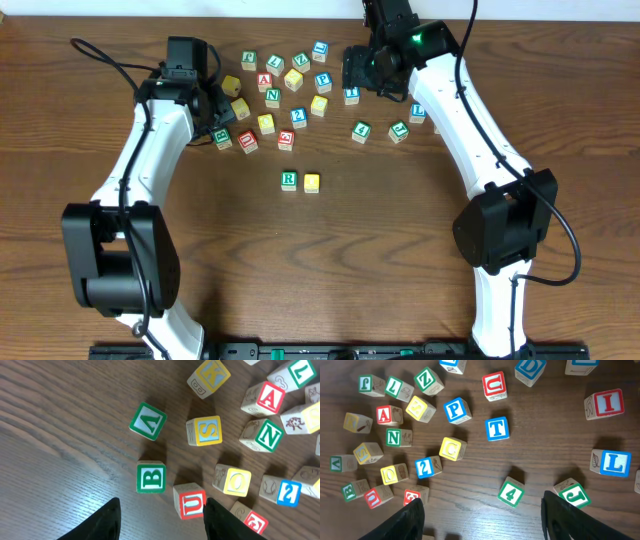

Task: Spell out ROBOT
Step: 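Lower the left gripper and grasp the green B block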

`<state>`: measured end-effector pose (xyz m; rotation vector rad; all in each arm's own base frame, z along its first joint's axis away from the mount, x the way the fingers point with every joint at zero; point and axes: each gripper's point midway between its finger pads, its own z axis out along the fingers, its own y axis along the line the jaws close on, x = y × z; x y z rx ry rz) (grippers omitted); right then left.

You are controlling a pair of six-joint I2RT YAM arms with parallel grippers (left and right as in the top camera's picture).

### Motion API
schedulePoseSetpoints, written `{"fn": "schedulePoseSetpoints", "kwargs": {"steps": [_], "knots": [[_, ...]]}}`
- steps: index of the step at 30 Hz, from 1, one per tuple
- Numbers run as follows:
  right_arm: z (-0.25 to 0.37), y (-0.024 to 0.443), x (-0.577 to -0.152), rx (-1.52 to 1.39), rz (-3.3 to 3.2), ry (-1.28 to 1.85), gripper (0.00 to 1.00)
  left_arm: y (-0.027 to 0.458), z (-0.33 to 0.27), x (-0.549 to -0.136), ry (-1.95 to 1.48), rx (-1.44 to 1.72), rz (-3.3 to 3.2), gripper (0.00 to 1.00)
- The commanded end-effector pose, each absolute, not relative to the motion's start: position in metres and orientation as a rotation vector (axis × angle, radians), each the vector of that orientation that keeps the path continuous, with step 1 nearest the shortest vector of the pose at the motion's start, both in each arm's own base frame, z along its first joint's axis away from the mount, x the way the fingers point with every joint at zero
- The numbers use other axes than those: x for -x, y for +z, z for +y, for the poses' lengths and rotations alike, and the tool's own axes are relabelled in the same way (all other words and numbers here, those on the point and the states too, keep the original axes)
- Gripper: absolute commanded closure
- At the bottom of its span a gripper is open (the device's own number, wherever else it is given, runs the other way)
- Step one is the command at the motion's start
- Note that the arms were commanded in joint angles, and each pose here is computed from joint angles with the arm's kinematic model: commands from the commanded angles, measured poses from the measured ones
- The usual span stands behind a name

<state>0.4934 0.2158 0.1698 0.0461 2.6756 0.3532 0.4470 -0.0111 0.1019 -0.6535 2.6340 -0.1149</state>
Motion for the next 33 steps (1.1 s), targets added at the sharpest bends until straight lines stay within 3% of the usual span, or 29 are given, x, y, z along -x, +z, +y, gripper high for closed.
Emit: {"fn": "schedulePoseSetpoints", "kwargs": {"steps": [1,23,26,33], "knots": [[0.217,0.163,-0.492,-0.048,2.694,0.350,0.29,0.076,-0.006,-0.449,-0.078,0.733,2.659,0.48],[0.216,0.162,-0.490,-0.049,2.704,0.344,0.29,0.006,-0.006,-0.453,-0.031,0.725,2.766,0.49],[0.216,0.162,-0.490,-0.033,2.704,0.341,0.28,0.007,-0.006,-0.454,-0.032,0.709,2.763,0.64],[0.213,0.162,-0.491,-0.033,2.700,0.333,0.28,0.028,-0.007,-0.458,-0.020,0.528,2.757,0.68]]}}
